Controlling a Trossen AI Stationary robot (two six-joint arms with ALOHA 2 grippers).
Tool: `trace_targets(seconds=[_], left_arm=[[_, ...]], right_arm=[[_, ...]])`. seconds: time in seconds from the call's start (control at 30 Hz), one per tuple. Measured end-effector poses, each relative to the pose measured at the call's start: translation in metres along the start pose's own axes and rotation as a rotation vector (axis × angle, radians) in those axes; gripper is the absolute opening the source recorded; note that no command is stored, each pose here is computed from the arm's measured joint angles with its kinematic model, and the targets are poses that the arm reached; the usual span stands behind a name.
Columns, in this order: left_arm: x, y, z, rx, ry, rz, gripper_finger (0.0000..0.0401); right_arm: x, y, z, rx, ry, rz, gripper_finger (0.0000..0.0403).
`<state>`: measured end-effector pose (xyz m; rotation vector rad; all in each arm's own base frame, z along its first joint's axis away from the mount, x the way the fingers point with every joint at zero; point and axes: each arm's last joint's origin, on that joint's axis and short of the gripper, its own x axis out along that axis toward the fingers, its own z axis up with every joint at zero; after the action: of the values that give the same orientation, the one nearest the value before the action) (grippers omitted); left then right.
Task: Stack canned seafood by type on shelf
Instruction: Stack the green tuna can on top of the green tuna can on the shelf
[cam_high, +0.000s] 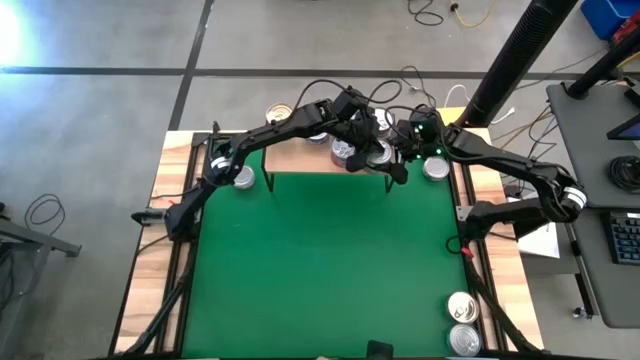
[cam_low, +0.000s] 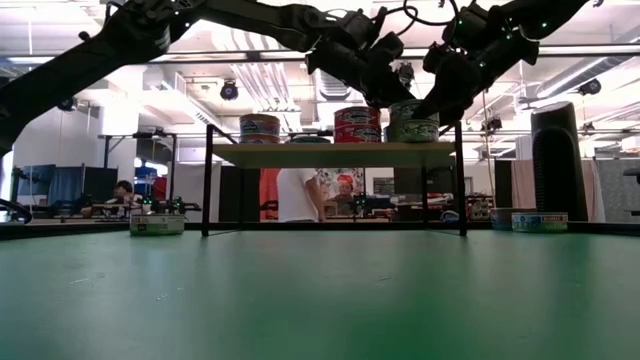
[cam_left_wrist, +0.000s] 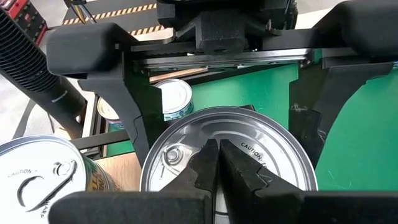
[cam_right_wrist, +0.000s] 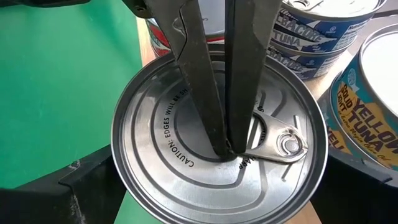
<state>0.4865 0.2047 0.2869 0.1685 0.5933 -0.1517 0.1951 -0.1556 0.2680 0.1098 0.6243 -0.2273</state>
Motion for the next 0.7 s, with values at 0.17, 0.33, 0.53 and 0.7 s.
trace_targets(seconds=[0.17, 0.33, 0.53, 0.7], left_arm=[[-0.0004, 0.0000, 0.0003, 0.000, -0.005, -0.009, 0.0001], [-0.0004, -0.0003, -0.0002, 0.006, -0.023, -0.049, 0.0006], [-0.0004, -0.0005, -0.0011, 0.003, -0.011, -0.044, 0.0045], [-0.0061, -0.0014, 0.0026, 0.043, -0.013, -0.036, 0.0104]], right_arm=[[-0.0001, 0.0000, -0.0003, 0.004, 0.004, -0.003, 0.0400], [-0.0003, 0.0007, -0.0009, -0.002, 0.011, 0.002, 0.0400], [-0.0004, 0.0006, -0.0012, -0.015, 0.013, 0.001, 0.0400], [-0.0004, 0.0004, -0.0011, -0.018, 0.013, -0.002, 0.0400]])
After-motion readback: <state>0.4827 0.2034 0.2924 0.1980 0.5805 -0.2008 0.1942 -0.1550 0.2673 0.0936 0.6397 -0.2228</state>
